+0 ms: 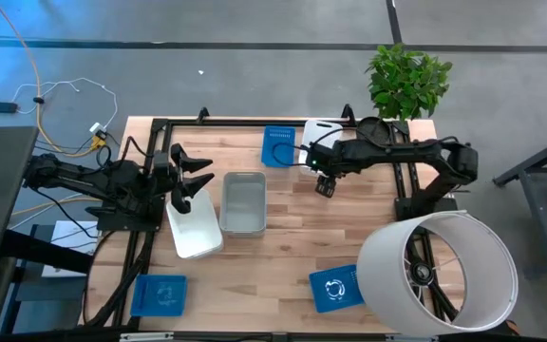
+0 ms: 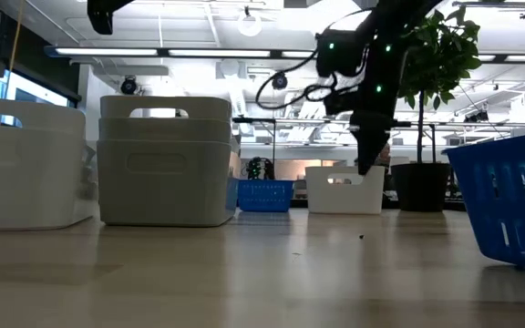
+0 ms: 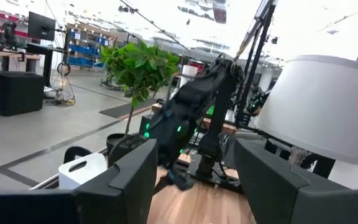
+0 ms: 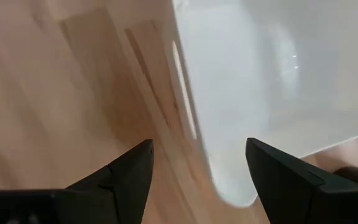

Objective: Stack baskets by color
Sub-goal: Stack the top white bin on top of the bottom white bins

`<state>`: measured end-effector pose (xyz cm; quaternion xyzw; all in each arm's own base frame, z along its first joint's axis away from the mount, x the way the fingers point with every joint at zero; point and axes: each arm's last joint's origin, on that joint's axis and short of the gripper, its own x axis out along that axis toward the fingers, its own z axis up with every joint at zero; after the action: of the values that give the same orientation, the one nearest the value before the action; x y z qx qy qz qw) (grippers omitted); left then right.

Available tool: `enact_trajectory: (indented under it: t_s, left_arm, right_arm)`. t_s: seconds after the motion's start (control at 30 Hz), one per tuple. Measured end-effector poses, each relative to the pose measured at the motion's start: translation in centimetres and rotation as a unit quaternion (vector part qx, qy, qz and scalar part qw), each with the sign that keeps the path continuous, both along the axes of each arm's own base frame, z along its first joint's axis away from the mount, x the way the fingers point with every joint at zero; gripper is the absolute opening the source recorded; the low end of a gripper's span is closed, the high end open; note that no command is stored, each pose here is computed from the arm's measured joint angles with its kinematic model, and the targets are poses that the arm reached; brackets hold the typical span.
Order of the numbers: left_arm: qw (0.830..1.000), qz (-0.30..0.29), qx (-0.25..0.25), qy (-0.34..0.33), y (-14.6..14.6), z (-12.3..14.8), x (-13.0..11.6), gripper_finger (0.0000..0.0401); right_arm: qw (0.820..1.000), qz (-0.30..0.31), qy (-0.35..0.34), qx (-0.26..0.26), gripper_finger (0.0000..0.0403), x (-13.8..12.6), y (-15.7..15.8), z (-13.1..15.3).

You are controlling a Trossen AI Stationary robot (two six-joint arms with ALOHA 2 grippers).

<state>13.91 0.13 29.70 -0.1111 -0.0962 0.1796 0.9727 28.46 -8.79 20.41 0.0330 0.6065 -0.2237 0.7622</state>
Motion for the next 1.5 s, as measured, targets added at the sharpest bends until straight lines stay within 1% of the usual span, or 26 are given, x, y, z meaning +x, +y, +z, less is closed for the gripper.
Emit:
enact_trajectory:
  t_s: [0.13,0.23,0.33,0.43,0.5,0.53,0.57,0.67,0.73,0.8,0.87,0.97,1.03,1.1,1.17,1.23,1.33,1.43,1.5]
  left_arm:
    - [1.0,0.0,-0.002,-0.015,0.0,0.3,0.0,0.02]
    - [1.0,0.0,-0.003,-0.03,0.0,0.5,-0.1,0.02]
    - [1.0,0.0,-0.003,-0.031,0.0,0.6,-0.1,0.02]
    - [1.0,0.0,-0.003,-0.03,0.0,0.6,-0.1,0.02]
    - [1.0,0.0,-0.002,-0.028,0.0,0.5,-0.1,0.02]
    - [1.0,0.0,-0.002,-0.027,0.0,0.5,-0.1,0.02]
    - [1.0,0.0,-0.002,-0.028,0.0,0.5,-0.1,0.02]
    - [1.0,0.0,-0.002,-0.028,0.0,0.5,-0.1,0.02]
    - [1.0,0.0,-0.002,-0.027,0.0,0.5,-0.1,0.02]
    - [1.0,0.0,-0.002,-0.027,0.0,0.5,-0.1,0.02]
    - [1.0,0.0,-0.002,-0.027,0.0,0.5,-0.1,0.02]
    - [1.0,0.001,-0.001,-0.026,0.0,0.5,-0.1,0.02]
    - [1.0,0.003,0.013,-0.019,0.0,0.5,-0.1,0.02]
    - [1.0,0.006,0.028,-0.006,0.0,0.3,-0.1,0.02]
    - [0.999,0.007,0.037,0.009,0.0,0.1,0.0,0.02]
    - [0.999,0.003,0.041,0.019,0.0,0.0,0.0,0.02]
    - [0.999,-0.015,0.045,0.022,-0.1,-0.1,0.1,0.02]
    - [0.998,-0.036,0.048,0.022,-0.2,-0.1,0.1,0.02]
    - [0.997,-0.044,0.05,0.03,-0.3,-0.3,0.1,0.02]
  right_arm:
    - [1.0,0.003,0.024,0.003,0.0238,0.4,-0.5,-1.4]
    - [0.999,0.003,0.038,0.007,0.021,0.7,-0.6,-2.3]
    - [0.999,0.006,0.045,0.01,0.0157,0.8,-0.5,-2.7]
    - [0.999,0.014,0.047,0.013,0.0088,0.9,-0.3,-2.8]
    - [0.999,0.02,0.044,0.024,0.0036,0.9,-0.2,-2.7]
    - [0.998,0.025,0.042,0.031,0.0019,0.9,-0.2,-2.7]
    - [0.998,0.033,0.041,0.035,0.0011,0.9,0.0,-2.6]
    - [0.998,0.051,0.029,0.023,0.0011,0.9,1.0,-1.8]
    - [0.998,0.067,0.0,0.006,0.0003,1.0,1.9,-0.6]
    - [0.996,0.082,-0.035,-0.009,0.0003,0.9,3.0,1.0]
    - [0.994,0.082,-0.076,-0.013,0.0001,0.6,4.2,2.6]
    - [0.985,0.092,-0.143,-0.018,0.0001,-0.1,6.2,5.1]
    - [0.975,0.101,-0.193,-0.032,0.0001,-0.5,7.6,6.8]
    - [0.961,0.109,-0.25,-0.04,0.0001,-0.9,8.9,8.4]
    - [0.943,0.109,-0.311,-0.046,0.0,-1.2,10.3,10.0]
    - [0.917,0.115,-0.378,-0.048,0.0,-1.4,11.5,11.2]
    - [0.877,0.125,-0.462,-0.049,0.0,-1.9,13.2,11.3]
    - [0.838,0.16,-0.519,-0.051,0.0,-2.3,14.6,10.2]
    - [0.815,0.17,-0.551,-0.051,0.0,-2.5,15.2,9.3]
